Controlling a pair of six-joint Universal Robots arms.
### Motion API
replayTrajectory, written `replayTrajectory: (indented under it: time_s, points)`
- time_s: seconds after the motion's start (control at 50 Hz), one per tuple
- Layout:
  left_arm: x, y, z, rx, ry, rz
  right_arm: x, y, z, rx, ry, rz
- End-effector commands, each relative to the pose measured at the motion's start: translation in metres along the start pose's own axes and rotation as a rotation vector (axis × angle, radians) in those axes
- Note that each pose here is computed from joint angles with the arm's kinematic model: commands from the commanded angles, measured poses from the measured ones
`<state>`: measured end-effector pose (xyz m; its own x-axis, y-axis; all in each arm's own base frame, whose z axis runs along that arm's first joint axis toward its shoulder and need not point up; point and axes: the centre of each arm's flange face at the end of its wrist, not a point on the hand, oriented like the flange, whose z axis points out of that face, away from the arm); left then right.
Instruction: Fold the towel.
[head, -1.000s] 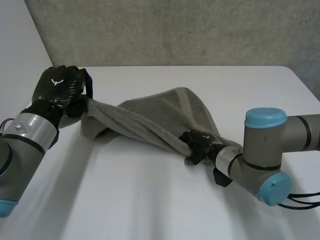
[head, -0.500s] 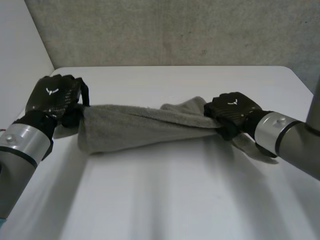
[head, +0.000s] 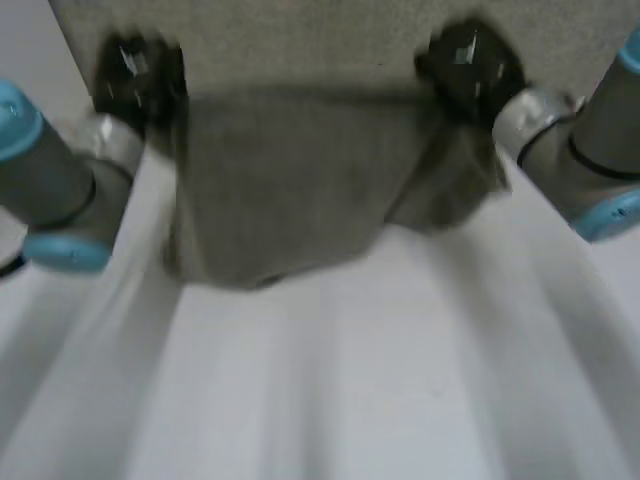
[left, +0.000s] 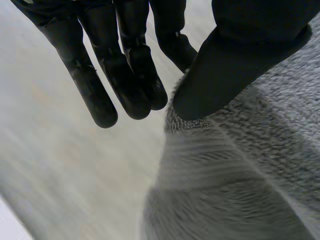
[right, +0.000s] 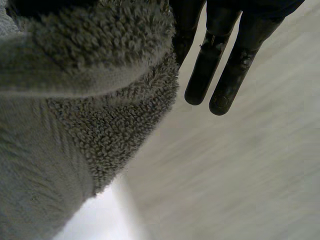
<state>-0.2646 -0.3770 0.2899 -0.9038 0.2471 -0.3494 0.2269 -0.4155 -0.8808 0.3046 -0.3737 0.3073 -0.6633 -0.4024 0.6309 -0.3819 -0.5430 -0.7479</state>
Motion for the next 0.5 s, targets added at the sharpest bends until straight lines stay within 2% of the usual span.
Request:
replayTrajectory:
  time_s: [0.02,0.08,0.14,0.32,0.34,0.36,0.38,0.48,0.5]
  points:
    - [-0.048,-0.102,0.03,0.508,-0.299,0.001,0.046,-0.079,-0.004,0.361,0.197,-0.002]
    - [-0.049,-0.107,0.026,0.528,-0.305,0.002,0.044,-0.074,-0.005,0.339,0.168,0.068]
    - [-0.045,-0.093,0.017,0.467,-0.284,0.004,0.035,-0.063,-0.01,0.256,0.106,0.112]
    - [-0.004,0.009,-0.026,0.128,-0.143,0.008,-0.01,-0.014,-0.02,0.023,-0.09,0.234]
    - [0.005,0.028,-0.036,0.069,-0.11,0.008,-0.022,-0.001,-0.023,-0.028,-0.124,0.26]
    - [0.005,0.029,-0.036,0.068,-0.11,0.008,-0.037,0.015,-0.028,-0.083,-0.162,0.284]
    - [0.013,0.047,-0.046,0.013,-0.08,0.006,-0.037,0.015,-0.028,-0.084,-0.162,0.284]
    - [0.034,0.091,-0.076,-0.14,-0.001,-0.001,-0.095,0.076,-0.052,-0.307,-0.303,0.286]
    - [0.039,0.103,-0.084,-0.185,0.019,-0.001,-0.095,0.076,-0.052,-0.308,-0.303,0.286]
